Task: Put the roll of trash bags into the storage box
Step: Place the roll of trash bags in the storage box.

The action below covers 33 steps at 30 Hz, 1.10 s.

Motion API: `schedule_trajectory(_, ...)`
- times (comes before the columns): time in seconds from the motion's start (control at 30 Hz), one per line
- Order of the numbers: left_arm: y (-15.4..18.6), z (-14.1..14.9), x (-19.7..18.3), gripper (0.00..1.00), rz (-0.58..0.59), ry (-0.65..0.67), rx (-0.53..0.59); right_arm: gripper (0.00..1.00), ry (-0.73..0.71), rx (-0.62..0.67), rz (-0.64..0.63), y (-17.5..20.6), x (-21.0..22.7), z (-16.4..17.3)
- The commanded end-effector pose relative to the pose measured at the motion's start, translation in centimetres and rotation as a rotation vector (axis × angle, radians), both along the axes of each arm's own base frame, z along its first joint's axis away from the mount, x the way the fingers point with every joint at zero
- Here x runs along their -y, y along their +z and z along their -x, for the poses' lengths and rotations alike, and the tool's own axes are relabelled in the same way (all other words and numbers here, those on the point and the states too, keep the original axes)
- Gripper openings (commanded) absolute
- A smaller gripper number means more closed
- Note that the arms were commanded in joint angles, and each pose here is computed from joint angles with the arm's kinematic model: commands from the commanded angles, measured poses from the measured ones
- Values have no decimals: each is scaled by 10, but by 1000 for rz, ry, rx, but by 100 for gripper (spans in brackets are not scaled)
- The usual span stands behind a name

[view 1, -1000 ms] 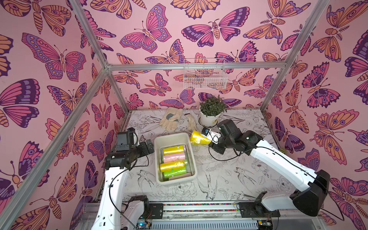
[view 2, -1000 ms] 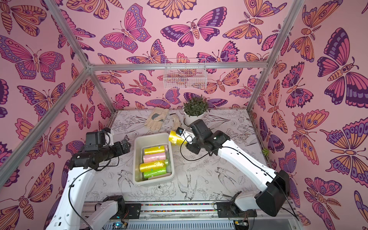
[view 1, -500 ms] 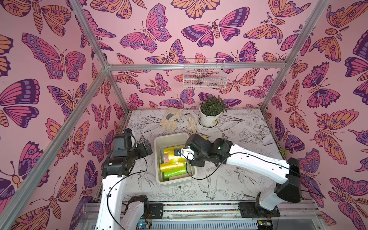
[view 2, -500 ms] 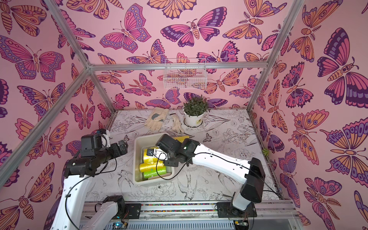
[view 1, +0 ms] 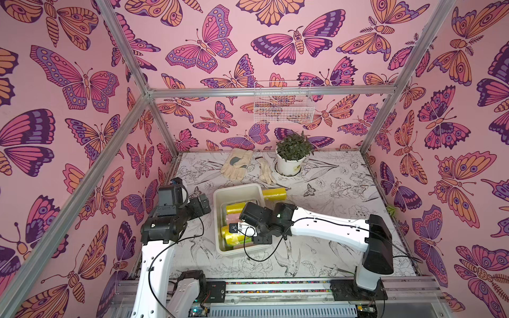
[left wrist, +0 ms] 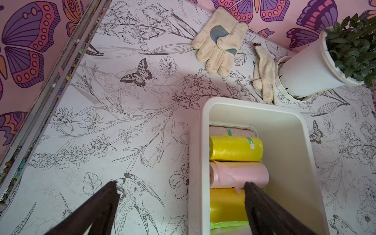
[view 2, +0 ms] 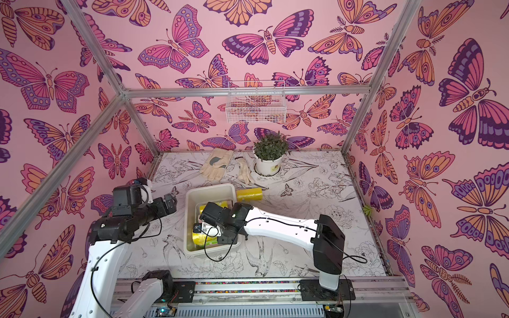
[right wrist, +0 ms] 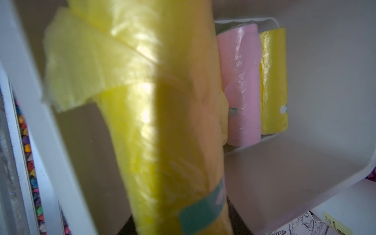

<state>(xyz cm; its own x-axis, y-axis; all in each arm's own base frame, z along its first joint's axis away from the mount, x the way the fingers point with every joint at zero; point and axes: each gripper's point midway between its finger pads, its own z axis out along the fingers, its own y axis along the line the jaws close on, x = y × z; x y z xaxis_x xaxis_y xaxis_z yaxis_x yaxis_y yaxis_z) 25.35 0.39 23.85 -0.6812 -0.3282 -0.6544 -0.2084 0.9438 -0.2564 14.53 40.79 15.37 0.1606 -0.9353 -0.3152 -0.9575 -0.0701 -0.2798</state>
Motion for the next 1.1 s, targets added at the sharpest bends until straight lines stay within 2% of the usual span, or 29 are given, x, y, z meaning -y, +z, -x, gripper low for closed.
schedule_trajectory(0.0,-4,5,-2,100,-1,16,-26,27,-14,-20,-47,1,-10,3)
schedule_trajectory(0.1,-4,5,-2,100,1,16,-24,42,-25,-11,-37,-4,-10,0)
schedule_trajectory(0.2,-5,5,-2,100,1,16,-30,53,-33,-8,-29,-9,-10,-1)
schedule_trajectory(0.37,-5,4,0,100,7,10,-29,61,-67,16,-12,-18,-10,-8)
schedule_trajectory(0.77,-6,4,-1,100,7,13,-31,62,-62,-15,-47,-5,-13,-2)
schedule_trajectory(0.93,-6,4,0,100,8,9,-31,63,-72,16,-144,29,-12,-3)
schedule_trajectory(1.07,-4,5,0,100,6,10,-25,68,-83,97,-256,67,-5,-10)
